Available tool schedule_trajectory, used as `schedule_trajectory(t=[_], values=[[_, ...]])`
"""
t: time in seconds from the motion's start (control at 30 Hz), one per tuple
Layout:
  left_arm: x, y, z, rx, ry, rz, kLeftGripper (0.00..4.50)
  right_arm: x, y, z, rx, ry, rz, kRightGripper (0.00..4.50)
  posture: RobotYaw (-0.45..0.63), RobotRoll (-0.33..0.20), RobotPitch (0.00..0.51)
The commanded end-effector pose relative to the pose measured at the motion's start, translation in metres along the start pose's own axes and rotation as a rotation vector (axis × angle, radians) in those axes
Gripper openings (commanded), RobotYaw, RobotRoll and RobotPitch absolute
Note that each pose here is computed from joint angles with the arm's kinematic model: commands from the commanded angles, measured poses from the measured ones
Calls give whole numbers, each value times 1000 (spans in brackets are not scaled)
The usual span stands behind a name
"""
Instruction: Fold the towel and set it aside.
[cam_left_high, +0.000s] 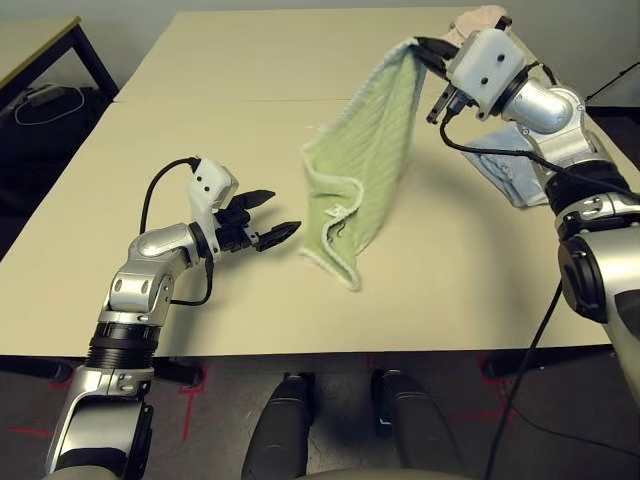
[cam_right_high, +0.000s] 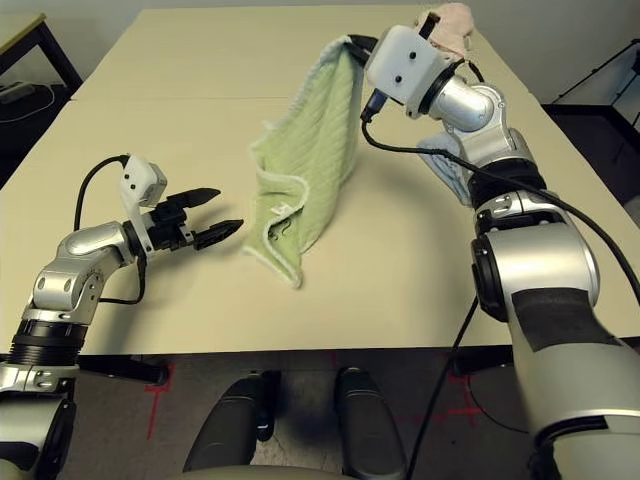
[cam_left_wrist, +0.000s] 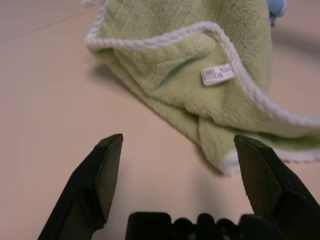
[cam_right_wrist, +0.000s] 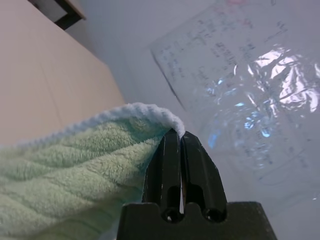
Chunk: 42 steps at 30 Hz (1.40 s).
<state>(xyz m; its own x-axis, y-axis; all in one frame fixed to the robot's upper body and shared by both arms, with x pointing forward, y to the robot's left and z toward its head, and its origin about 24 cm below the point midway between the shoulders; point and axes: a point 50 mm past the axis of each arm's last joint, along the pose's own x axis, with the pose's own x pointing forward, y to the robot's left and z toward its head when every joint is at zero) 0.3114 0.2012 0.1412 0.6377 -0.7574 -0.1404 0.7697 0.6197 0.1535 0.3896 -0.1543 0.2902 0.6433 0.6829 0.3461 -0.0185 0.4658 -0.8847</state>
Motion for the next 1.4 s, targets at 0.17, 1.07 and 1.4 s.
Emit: schedule_trajectory(t=[0.17,1.07,1.4], values=[[12,0,-2,-59,-25,18,4500,8,-10,17,-68,-109,-69,42,43,0,95],[25,-7,5,-232,-44,-57,4500,15,-37,50,-172,-327,-161,42,38,0,91],[18,-1,5,-237,-26,-54,4500,14,-35,49,-173,-318,-158,42,37,0,92]])
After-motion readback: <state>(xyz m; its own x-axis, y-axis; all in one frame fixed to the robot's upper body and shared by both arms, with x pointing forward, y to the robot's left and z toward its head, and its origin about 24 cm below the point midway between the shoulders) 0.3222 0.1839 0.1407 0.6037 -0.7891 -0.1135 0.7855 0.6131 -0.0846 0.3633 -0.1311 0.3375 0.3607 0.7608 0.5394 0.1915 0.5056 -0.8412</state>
